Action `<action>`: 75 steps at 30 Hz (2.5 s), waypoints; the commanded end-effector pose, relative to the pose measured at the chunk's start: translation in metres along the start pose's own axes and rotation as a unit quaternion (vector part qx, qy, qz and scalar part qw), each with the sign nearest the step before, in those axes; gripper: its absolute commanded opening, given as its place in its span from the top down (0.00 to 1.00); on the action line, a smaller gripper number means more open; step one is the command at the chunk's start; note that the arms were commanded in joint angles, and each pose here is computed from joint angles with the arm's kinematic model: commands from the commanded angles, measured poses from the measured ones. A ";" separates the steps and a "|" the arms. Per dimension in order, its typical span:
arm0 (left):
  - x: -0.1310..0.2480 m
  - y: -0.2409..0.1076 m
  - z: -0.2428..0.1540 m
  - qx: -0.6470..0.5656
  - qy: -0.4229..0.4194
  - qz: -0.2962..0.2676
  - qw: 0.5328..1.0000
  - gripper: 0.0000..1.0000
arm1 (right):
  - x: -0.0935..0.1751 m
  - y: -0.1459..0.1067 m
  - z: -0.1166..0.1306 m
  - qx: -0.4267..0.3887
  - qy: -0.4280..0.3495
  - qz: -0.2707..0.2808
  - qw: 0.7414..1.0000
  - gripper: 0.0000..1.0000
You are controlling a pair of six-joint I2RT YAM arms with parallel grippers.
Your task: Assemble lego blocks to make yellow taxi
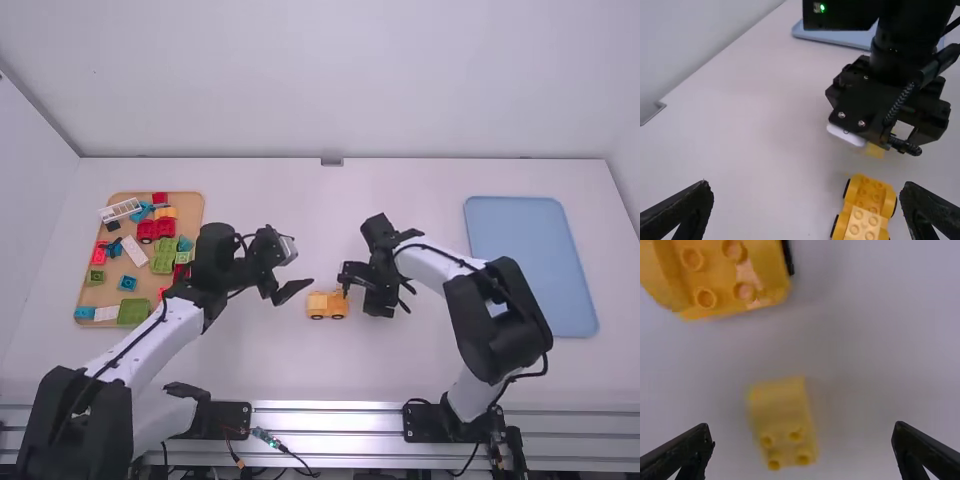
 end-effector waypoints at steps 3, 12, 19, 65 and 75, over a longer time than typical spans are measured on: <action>0.002 0.002 -0.002 0.001 -0.003 -0.004 1.000 0.01 | -0.010 -0.002 0.008 0.009 0.016 -0.003 1.000 0.06; 0.002 0.000 -0.003 0.004 -0.004 -0.001 1.000 0.01 | -0.013 -0.001 0.005 0.009 0.005 -0.013 1.000 0.07; 0.002 0.000 -0.003 0.004 -0.005 -0.001 1.000 0.01 | -0.020 -0.008 0.009 0.004 0.004 -0.010 1.000 0.08; 0.003 0.004 0.000 0.017 0.002 -0.010 1.000 0.01 | -0.016 0.005 -0.023 -0.285 -0.049 -0.084 0.954 1.00; 0.003 0.009 0.002 0.018 0.008 -0.021 1.000 0.01 | -0.006 0.003 -0.019 -0.549 -0.007 -0.059 0.834 1.00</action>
Point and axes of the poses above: each hand's point on the last joint's axis, 136 mm out from that joint toward the fingers, its own x axis back along the fingers, its own z axis along the line the jaws close on, y = z × x, the point moved 6 cm from there along x, back along the fingers, and after that the axes turned 2 degrees about x, right-handed, at the moved point
